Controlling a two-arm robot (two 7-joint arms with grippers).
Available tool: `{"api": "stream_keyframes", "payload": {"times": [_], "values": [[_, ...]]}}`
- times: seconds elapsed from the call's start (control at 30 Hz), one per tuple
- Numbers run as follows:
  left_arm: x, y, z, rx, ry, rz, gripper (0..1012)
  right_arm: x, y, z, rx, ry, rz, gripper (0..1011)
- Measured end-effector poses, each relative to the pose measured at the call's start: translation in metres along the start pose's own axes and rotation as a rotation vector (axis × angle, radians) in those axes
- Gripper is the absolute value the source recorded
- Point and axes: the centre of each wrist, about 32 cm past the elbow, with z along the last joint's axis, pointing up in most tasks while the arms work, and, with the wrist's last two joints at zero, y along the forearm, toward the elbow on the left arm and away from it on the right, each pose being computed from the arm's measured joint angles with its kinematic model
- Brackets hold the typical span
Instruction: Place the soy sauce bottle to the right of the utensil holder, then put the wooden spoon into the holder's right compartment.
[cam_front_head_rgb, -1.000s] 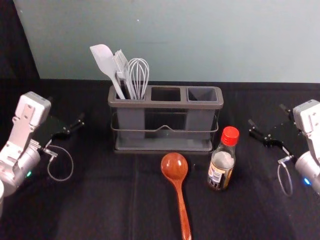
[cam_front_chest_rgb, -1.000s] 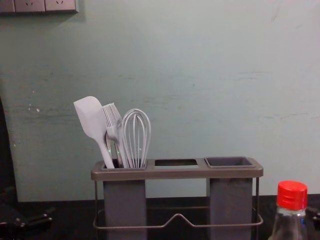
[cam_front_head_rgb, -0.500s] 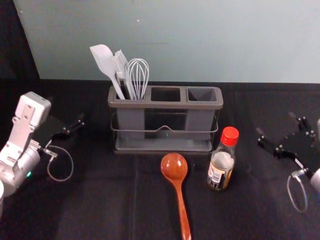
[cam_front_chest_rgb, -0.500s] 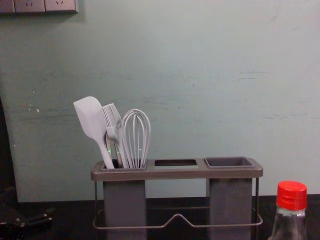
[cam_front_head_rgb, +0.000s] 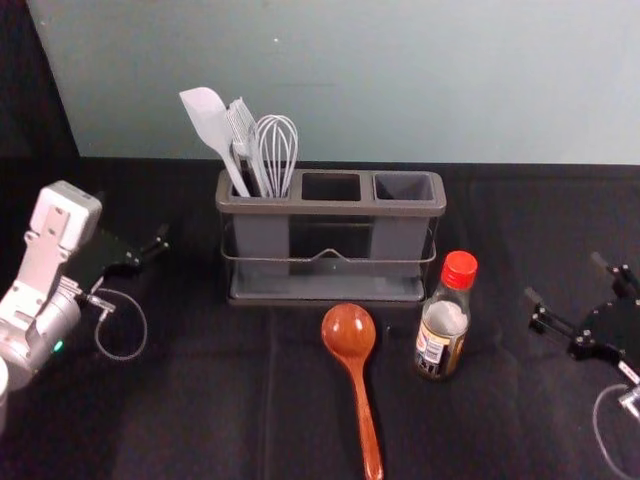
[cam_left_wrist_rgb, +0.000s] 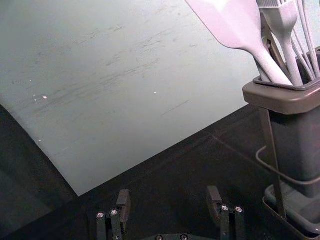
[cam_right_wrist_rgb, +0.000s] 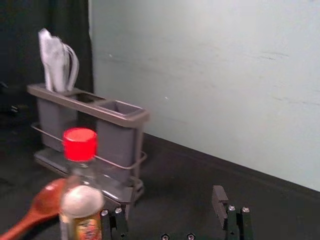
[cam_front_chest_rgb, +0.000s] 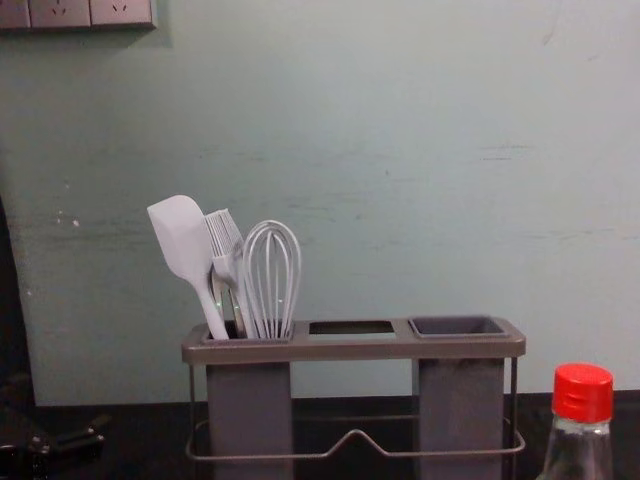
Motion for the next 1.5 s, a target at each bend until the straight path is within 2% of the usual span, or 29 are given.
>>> {"api": "stream_keyframes", "payload": {"times": [0.27,0.53,0.87,1.17,1.5], "values": [[0.0000,0.0000,0.0000,0.000,0.000,0.000,1005,-0.009,-0.011,0.006,0.039,0.081,0.072,1004],[0.0000,0.0000,0.0000,0.000,0.000,0.000,1005,-0.024,-0.001,0.008,0.069,0.131,0.147,1004],[0.0000,0.0000,0.0000,0.000,0.000,0.000,1005,-0.037,0.023,0.007,0.080,0.133,0.190,1004],[0.0000,0.0000,0.0000,0.000,0.000,0.000,1005,-0.038,0.046,0.007,0.076,0.129,0.201,1004],[0.0000,0.0000,0.0000,0.000,0.000,0.000,1005,-0.037,0.061,0.015,0.055,0.121,0.210,1004]]}}
